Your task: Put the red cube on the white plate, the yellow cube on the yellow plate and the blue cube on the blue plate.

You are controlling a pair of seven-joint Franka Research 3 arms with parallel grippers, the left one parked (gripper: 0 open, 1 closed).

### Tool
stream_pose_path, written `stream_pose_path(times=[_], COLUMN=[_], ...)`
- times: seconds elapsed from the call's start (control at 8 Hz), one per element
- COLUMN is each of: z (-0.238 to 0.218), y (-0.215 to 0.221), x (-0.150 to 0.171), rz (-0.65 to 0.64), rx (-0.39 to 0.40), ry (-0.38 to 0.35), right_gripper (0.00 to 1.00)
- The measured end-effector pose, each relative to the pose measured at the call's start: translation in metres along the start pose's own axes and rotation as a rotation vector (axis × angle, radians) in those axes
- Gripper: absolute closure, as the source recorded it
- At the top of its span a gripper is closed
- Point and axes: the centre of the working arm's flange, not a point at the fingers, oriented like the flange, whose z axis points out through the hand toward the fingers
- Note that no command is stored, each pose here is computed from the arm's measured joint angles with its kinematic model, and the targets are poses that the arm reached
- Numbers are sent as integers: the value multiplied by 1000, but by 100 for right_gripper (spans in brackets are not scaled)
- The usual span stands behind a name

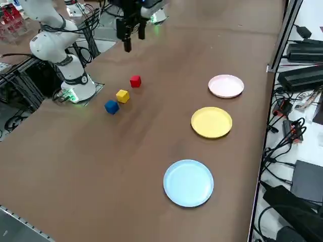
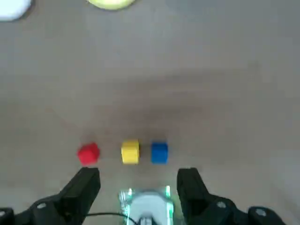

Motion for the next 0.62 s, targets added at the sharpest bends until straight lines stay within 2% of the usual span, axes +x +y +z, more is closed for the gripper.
stream_pose_path(times=[0.12,0.25,0.38,0.62], z=[13,31,54,115], y=[15,30,45,53], x=[-5,-4,0,4], rz=[26,51,67,69], rx=[2,6,16,29], ry=[-86,-142,-177,-195], right_gripper=[1,1,0,0])
